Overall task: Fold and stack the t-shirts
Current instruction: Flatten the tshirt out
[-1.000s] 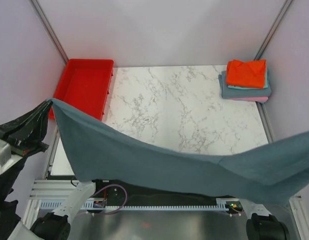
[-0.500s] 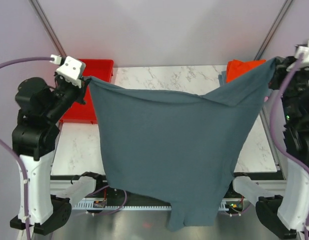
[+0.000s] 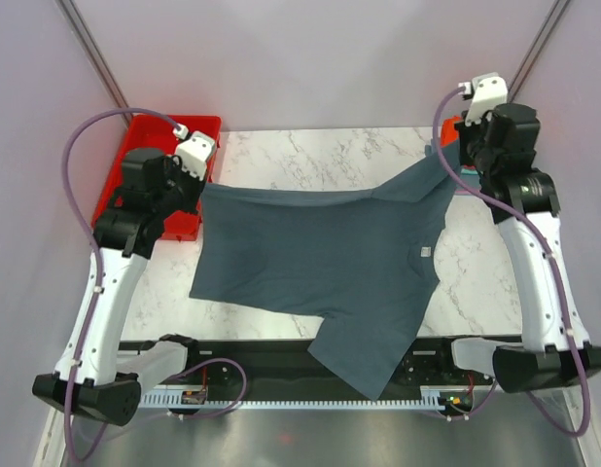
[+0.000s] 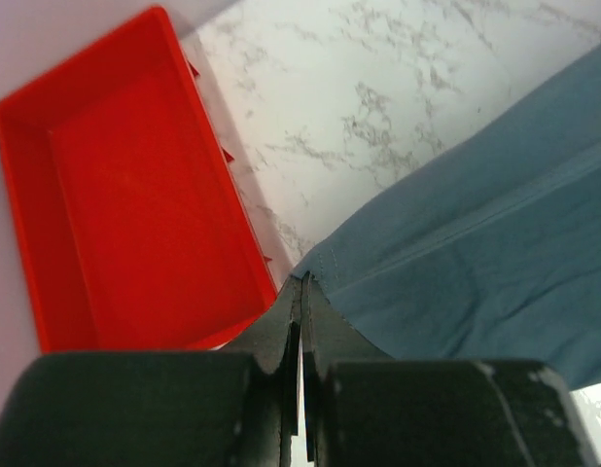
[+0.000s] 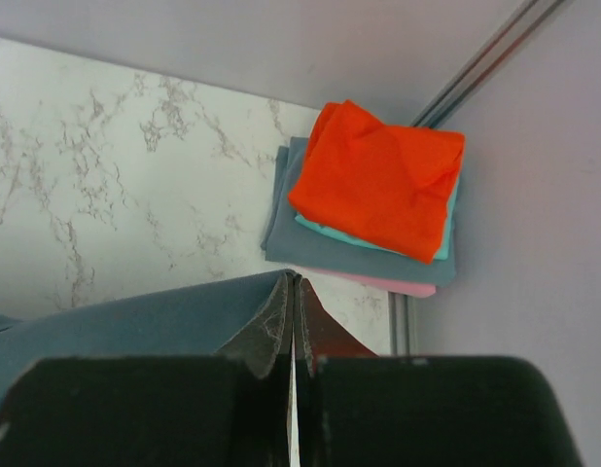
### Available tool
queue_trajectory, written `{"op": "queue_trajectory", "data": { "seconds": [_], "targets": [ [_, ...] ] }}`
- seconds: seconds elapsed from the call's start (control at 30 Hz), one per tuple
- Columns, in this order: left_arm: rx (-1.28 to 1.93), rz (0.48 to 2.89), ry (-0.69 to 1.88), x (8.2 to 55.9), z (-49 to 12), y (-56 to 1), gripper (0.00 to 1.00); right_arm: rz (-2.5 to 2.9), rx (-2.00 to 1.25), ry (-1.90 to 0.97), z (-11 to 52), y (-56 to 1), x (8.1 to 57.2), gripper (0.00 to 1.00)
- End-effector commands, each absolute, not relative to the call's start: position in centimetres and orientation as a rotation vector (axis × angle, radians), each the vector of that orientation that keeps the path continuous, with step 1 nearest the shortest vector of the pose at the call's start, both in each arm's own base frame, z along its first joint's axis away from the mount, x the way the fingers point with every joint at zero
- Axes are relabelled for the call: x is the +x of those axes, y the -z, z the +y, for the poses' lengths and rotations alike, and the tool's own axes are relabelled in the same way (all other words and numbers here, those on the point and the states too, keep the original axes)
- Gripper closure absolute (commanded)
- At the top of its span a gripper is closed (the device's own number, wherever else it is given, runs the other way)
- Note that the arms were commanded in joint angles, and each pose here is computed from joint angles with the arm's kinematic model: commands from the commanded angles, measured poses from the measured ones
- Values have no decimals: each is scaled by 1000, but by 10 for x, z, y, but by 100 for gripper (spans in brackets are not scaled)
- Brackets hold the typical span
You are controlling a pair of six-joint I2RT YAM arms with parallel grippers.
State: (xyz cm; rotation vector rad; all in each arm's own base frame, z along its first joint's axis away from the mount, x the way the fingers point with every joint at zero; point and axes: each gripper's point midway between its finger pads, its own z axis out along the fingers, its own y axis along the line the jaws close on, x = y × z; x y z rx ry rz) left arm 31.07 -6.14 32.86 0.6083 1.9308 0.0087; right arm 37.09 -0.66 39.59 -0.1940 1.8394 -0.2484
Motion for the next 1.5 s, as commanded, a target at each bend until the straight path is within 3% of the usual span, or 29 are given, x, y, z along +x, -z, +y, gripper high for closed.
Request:
{"op": "queue_trajectory", "data": {
  "seconds": [0.0,0.2,0.23,0.27,0.67,0.93,1.47],
  "targets": [
    [633,1945,-72,334,-56,-311,98,1845,-248,255,-1,-378,407,100],
    [690,2153,-44,364,-62,-237,98,1927,-246,240,4,-342,469,100],
    [601,1978,-52,406,-70,-270,98,1968,-257,243,5,-323,485,100],
    [583,1970,-70,417,-69,-275,98,1945,-254,248,4,-333,496,100],
    [530,2082,-100,556,-55,-199,98,2032,-264,370,-8,-256,603,100],
    [503,2083,-112,598,-54,-189,98,2023,-209,372,-10,-213,661,100],
    [455,2136,-235,635,-33,-153,98,1672,-153,317,9,-213,744,100]
  ]
}}
